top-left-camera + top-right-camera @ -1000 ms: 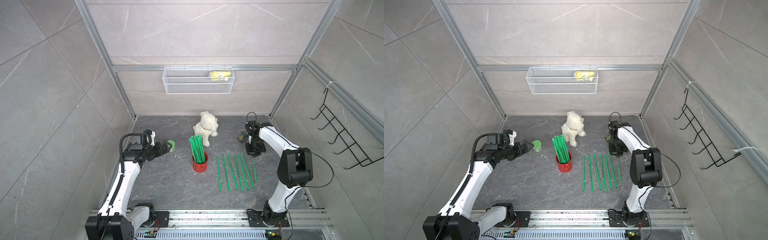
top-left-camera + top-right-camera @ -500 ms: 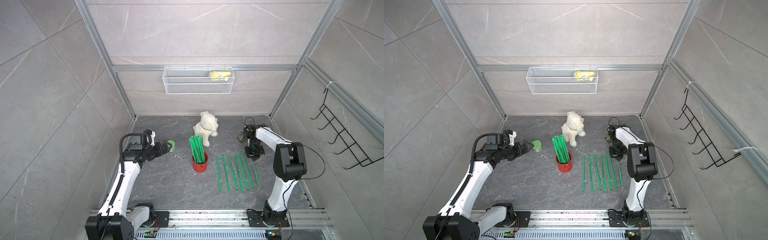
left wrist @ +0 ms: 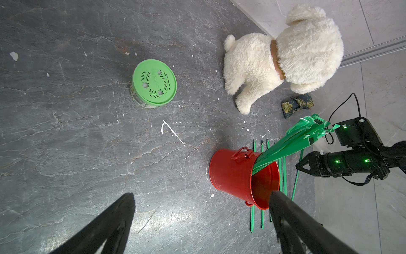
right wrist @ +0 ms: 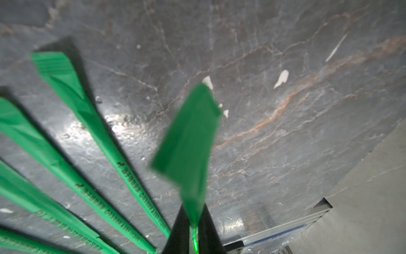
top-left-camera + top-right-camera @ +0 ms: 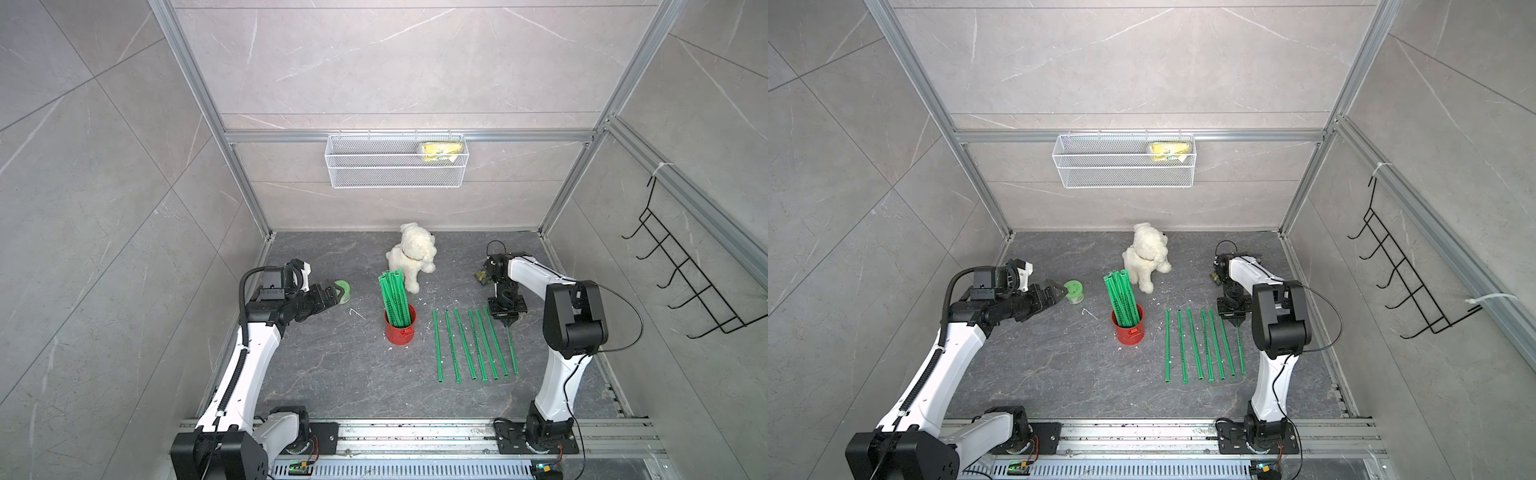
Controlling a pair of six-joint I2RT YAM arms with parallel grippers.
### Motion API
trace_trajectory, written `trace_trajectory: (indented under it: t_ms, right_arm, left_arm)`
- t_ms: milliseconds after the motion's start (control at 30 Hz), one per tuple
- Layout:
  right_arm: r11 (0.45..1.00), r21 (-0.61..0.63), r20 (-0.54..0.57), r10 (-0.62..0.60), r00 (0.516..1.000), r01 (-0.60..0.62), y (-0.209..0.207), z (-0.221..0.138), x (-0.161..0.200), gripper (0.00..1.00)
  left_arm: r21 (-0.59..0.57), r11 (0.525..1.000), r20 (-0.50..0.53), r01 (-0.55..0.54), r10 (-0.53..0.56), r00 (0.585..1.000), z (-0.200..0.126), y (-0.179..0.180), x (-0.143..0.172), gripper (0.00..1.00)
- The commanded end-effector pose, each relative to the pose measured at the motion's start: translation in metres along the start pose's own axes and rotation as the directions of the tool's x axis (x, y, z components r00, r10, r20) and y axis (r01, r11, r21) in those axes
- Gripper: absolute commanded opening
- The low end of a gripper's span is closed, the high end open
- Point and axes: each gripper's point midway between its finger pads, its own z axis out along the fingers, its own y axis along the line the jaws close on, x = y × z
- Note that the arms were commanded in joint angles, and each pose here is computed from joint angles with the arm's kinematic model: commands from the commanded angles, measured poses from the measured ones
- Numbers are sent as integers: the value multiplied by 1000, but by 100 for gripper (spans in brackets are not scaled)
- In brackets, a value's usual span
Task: Take the straws out of the storage container
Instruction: Place the straw at the center of the board.
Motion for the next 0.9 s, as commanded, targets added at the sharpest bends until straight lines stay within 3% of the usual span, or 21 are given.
trace_trajectory:
  t_ms: [0, 433, 867]
  right_arm:
    - [1000, 1, -28, 19, 999, -19, 1, 11, 2, 13]
    - [1000, -6, -41, 18, 999, -19, 5, 26, 4, 26]
    - [1000, -10, -16, 23, 1000, -24, 3, 17, 6, 39]
  left_arm:
    - [40, 998, 13, -40, 39, 999, -9, -14, -7, 100]
    - [36, 999, 11, -37, 37, 999, -8, -13, -7, 100]
    - [37, 999, 10, -38, 37, 999, -8, -13, -8, 100]
